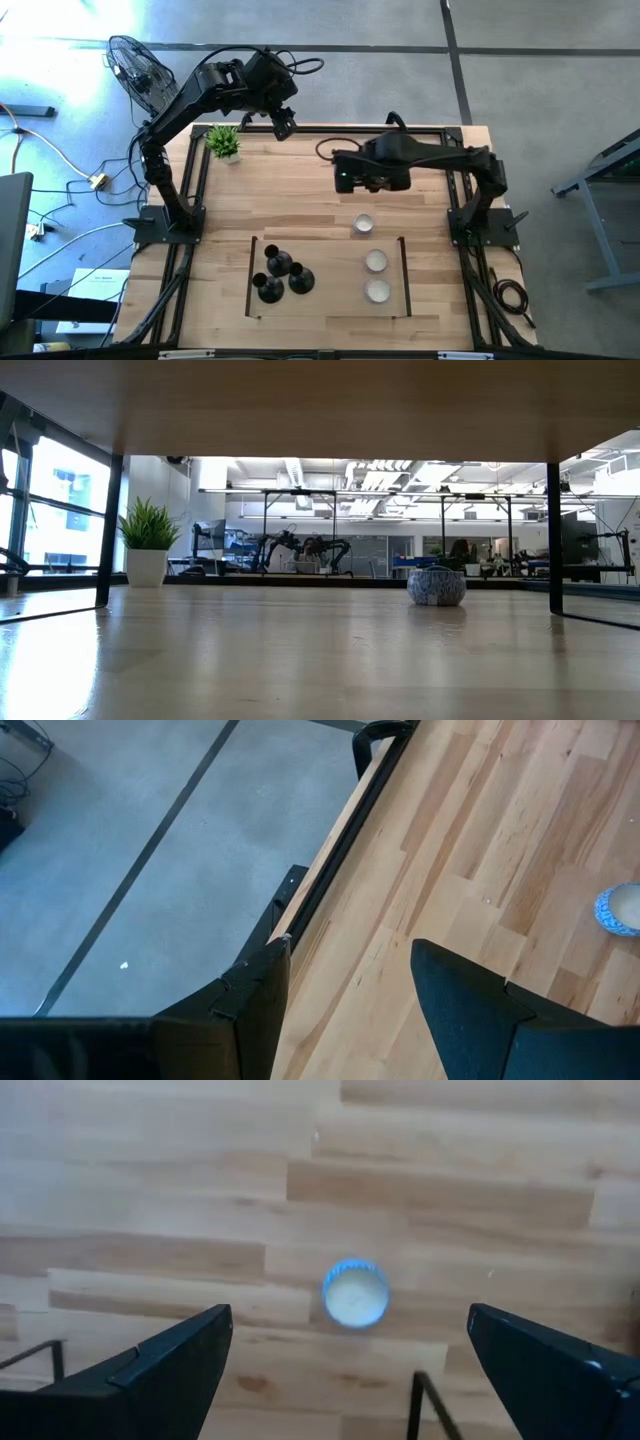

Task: Pick & Place candle stick holders
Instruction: Put the blue scented candle on the shelf

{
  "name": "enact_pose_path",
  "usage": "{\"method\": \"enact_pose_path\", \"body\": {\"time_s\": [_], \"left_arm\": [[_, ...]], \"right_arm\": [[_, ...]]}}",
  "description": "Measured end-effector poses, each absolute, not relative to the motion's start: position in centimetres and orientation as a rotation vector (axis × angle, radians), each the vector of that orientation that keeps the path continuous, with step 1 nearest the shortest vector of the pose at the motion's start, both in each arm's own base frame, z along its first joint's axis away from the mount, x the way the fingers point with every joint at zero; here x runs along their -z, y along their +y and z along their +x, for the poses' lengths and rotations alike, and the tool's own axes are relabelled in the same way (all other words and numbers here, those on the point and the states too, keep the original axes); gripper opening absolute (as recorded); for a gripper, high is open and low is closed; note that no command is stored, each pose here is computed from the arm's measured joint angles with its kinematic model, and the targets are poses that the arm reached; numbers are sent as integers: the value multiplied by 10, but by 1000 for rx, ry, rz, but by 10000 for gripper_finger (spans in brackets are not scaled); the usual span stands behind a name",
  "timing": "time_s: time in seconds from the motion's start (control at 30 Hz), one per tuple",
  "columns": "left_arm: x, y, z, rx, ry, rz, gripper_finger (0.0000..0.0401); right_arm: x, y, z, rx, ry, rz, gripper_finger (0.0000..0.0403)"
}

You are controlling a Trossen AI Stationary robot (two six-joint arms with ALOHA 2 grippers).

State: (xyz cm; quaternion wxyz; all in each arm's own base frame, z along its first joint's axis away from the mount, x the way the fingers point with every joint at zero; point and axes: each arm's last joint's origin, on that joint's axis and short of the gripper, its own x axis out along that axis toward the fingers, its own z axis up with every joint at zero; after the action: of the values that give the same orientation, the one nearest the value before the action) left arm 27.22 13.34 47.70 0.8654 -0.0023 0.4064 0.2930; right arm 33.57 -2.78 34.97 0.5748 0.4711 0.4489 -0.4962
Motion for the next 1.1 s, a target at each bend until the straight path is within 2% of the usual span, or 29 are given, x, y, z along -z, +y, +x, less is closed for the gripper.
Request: {"method": "enact_pose_path", "body": {"time_s": [0.33,0.57,0.77,1.1], "left_arm": [[-477,133,272,-614,851,-5,205],[-477,133,272,-613,851,-5,205],[-477,133,272,-608,851,-7,205],[-477,133,272,-605,850,-8,205]], "right_arm": [[-318,-31,357,1225,1144,1105,398],[-290,-24,354,1346,1219,1174,398],[-268,-24,360,1227,1262,1137,398],[-243,-23,355,1243,1328,1127,398]]}}
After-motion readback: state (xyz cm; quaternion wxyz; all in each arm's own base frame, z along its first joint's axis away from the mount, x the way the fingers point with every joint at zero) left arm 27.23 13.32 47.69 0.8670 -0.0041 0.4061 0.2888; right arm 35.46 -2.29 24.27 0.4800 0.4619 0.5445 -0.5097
